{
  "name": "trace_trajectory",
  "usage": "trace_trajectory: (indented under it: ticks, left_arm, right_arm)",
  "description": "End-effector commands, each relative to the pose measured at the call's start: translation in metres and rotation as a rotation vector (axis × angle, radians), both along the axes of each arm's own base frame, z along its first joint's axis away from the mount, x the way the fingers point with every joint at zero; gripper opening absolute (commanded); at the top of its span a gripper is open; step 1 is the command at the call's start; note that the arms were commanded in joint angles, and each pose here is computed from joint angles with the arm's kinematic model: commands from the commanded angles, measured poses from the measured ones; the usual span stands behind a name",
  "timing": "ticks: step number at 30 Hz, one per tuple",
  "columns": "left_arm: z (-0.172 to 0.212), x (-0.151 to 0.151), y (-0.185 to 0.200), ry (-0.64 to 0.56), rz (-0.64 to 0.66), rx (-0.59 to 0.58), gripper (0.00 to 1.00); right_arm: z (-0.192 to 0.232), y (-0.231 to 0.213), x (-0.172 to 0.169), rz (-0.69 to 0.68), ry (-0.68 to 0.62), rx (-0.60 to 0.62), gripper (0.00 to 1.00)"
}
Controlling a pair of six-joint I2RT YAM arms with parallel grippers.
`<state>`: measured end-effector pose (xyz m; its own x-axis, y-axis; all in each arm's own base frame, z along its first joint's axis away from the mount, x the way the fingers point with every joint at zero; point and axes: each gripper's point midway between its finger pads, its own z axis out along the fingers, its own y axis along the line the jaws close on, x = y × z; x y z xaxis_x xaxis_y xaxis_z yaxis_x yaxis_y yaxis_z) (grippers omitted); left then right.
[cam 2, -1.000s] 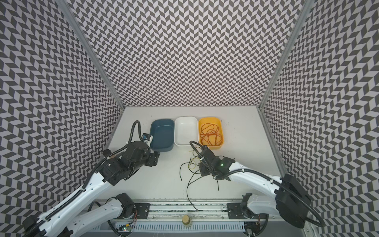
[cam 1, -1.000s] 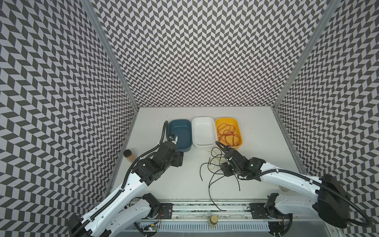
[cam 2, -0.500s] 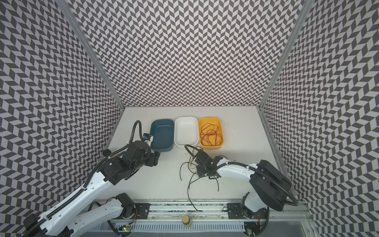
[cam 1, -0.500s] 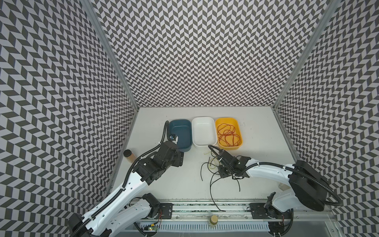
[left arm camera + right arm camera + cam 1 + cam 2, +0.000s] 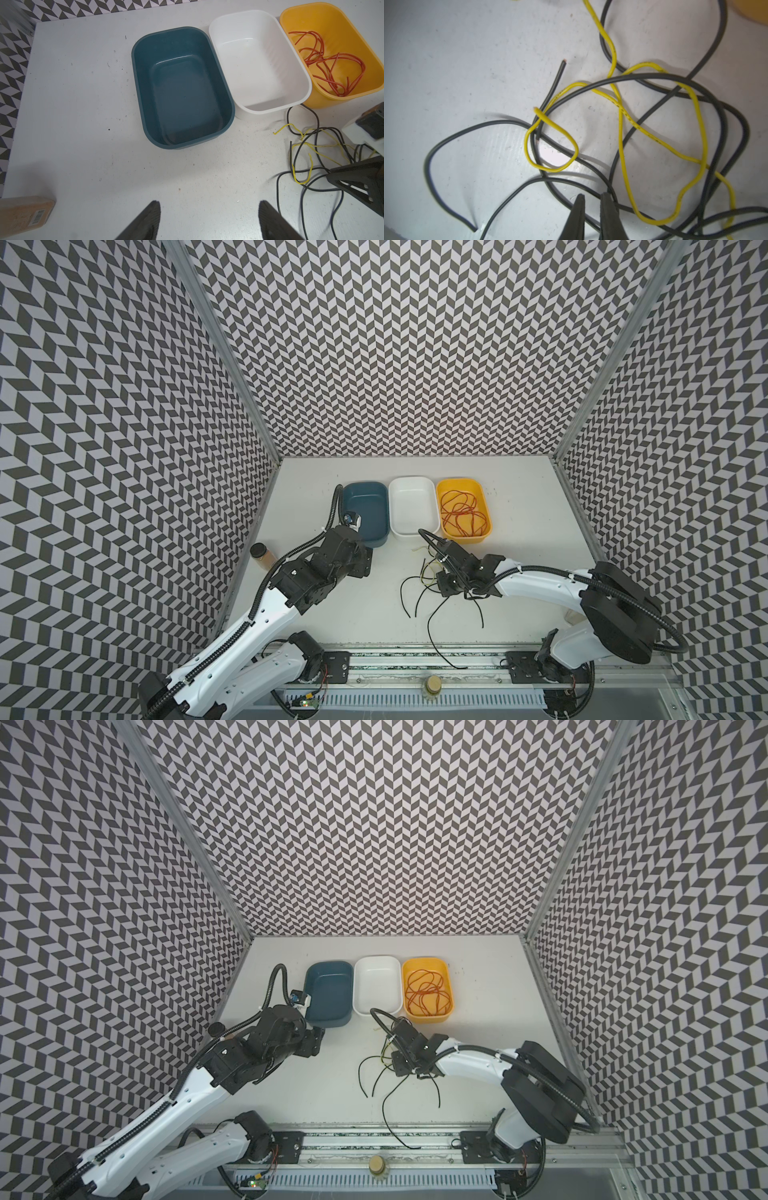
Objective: Untangle the cables
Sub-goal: 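Move the right gripper down over the black and yellow wire pile, then close the right gripper on a black wire in the pile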
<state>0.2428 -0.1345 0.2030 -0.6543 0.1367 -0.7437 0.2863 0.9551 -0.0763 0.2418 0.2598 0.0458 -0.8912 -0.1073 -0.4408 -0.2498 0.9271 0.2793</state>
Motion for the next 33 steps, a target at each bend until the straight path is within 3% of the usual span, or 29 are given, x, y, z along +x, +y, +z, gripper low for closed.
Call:
trace_trajectory:
  ticks: [1, 4, 11, 14, 16, 20, 23, 26, 33]
  left_arm:
    - [-0.001, -0.001, 0.002, -0.007, 0.000, 0.018, 0.77]
    - [0.000, -0.001, 0.002, -0.010, 0.002, 0.018, 0.77]
    - [0.001, -0.001, 0.003, -0.013, 0.003, 0.017, 0.77]
    - [0.001, -0.002, 0.003, -0.019, 0.001, 0.019, 0.77]
    - [0.000, -0.004, -0.001, -0.011, -0.014, 0.018, 0.77]
    - [-0.003, -0.007, -0.008, 0.005, -0.044, 0.016, 0.77]
    - [-0.003, -0.008, -0.010, 0.003, -0.054, 0.020, 0.77]
    - [-0.002, -0.008, -0.008, -0.004, -0.045, 0.026, 0.77]
    - [-0.002, -0.007, -0.006, -0.008, -0.035, 0.037, 0.77]
  right_arm:
    - [0.014, 0.020, 0.004, 0.031, -0.012, 0.077, 0.09]
    - [0.023, 0.029, 0.005, 0.051, -0.019, 0.116, 0.00]
    - [0.067, 0.066, 0.007, 0.161, -0.054, 0.273, 0.00]
    - [0.088, 0.064, 0.012, 0.167, -0.095, 0.256, 0.00]
    - [0.097, 0.042, 0.022, 0.080, -0.152, 0.186, 0.00]
    - [0.094, 0.011, 0.022, 0.008, -0.175, 0.085, 0.32]
    - [0.084, -0.008, 0.015, -0.026, -0.162, 0.037, 0.46]
    - [0.068, -0.018, 0.005, -0.030, -0.137, 0.019, 0.52]
    - [0.027, -0.026, -0.011, -0.034, -0.065, -0.001, 0.56]
